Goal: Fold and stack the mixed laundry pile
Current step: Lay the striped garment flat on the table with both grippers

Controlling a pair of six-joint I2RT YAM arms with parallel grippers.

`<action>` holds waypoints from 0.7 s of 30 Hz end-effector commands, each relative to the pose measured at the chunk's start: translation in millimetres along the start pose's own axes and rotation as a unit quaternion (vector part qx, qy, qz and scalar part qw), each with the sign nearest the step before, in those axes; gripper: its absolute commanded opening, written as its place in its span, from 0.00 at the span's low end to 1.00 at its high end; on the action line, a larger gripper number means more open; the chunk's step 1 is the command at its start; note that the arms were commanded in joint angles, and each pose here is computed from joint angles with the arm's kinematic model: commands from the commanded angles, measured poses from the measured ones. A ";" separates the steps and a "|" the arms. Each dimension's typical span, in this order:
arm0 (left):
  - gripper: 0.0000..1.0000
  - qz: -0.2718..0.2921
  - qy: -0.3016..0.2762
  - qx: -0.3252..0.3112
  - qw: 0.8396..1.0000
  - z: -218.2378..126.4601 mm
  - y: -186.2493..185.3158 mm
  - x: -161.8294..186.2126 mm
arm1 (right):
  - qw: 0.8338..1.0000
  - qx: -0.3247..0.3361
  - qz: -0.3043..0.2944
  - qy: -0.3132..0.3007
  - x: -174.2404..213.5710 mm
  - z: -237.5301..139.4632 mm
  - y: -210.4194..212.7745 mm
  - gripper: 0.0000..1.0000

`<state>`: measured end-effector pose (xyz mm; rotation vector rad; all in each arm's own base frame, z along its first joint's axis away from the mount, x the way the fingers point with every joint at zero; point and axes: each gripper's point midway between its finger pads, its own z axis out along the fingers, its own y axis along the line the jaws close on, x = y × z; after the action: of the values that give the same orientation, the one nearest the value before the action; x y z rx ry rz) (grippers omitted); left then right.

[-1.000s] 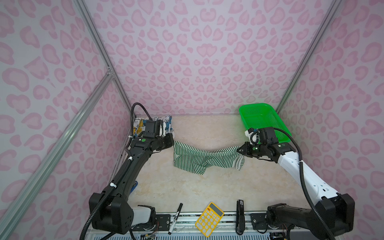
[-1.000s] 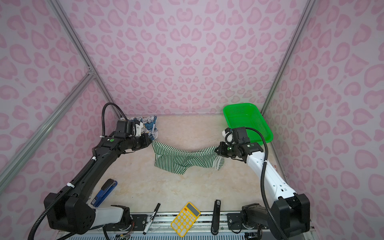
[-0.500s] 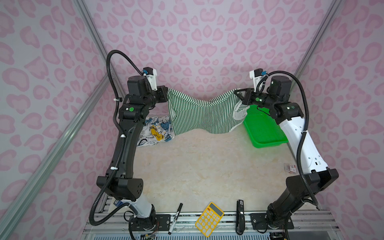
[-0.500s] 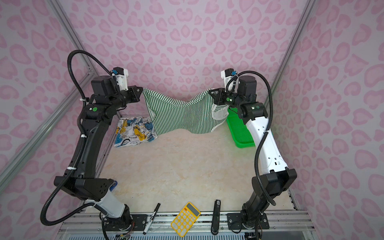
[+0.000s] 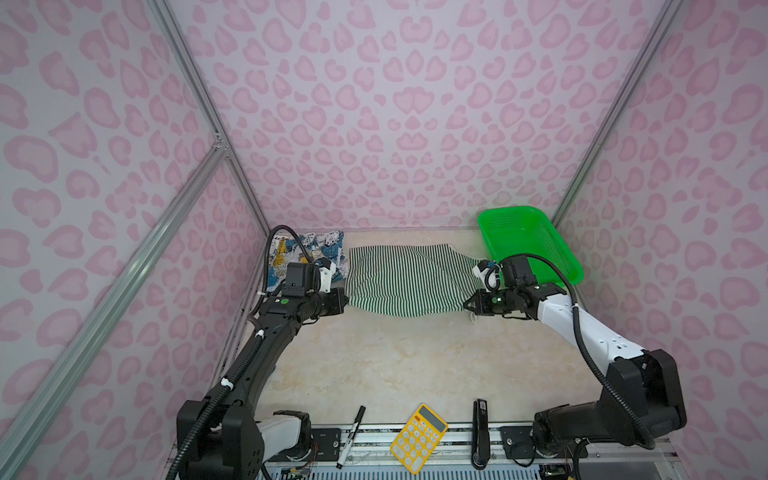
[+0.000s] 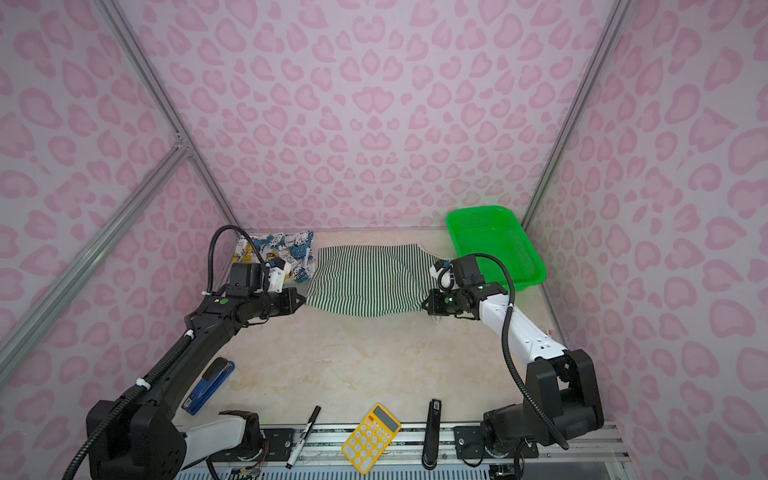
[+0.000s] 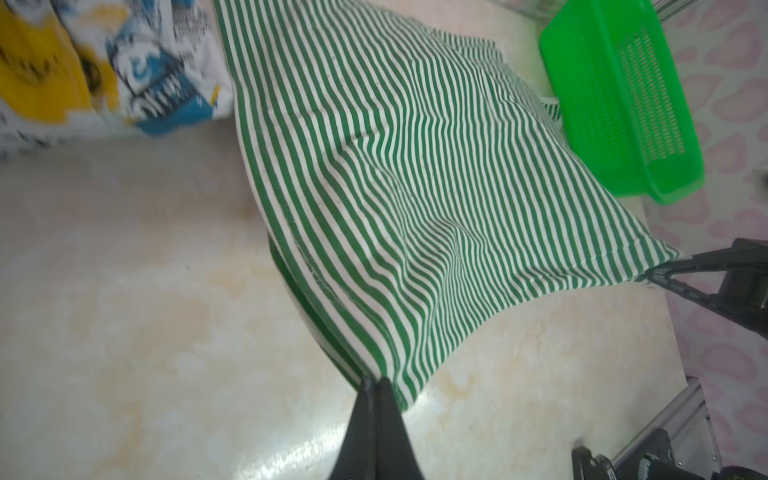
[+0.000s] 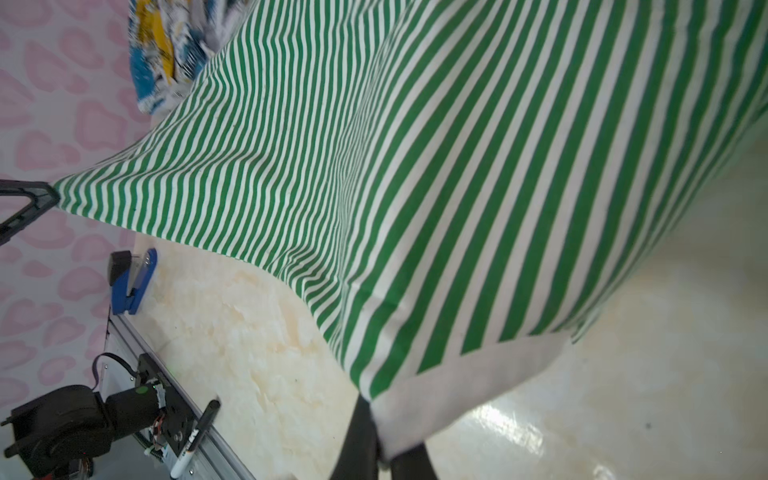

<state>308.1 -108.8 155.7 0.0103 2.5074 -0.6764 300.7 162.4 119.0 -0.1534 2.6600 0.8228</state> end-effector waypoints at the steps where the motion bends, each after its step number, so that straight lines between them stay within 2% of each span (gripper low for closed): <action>1: 0.03 -0.071 0.053 -0.001 0.996 5.5 7.8 43.3 | 0.997 0.032 0.046 0.043 41.6 13.3 -20.9 0.00; 6: 0.03 -0.097 0.080 -0.020 0.992 2.5 16.0 72.3 | 0.991 0.066 0.078 0.088 71.6 22.8 -41.7 0.00; 12: 0.03 -0.099 0.106 -0.043 0.989 -9.6 18.6 84.6 | 0.989 0.084 0.079 0.092 68.9 17.8 -44.1 0.00; 17: 0.03 -0.092 0.059 -0.053 0.993 -3.6 20.0 48.1 | 0.992 0.086 0.065 0.070 39.8 13.4 -40.1 0.00; 21: 0.03 -0.089 0.039 -0.048 0.994 15.0 18.2 10.7 | 0.992 0.088 0.061 0.059 13.1 16.1 -40.5 0.00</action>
<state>279.5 -100.7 121.1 -0.2339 2.7132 -0.6496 292.4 140.9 81.1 0.0173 2.8600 0.6607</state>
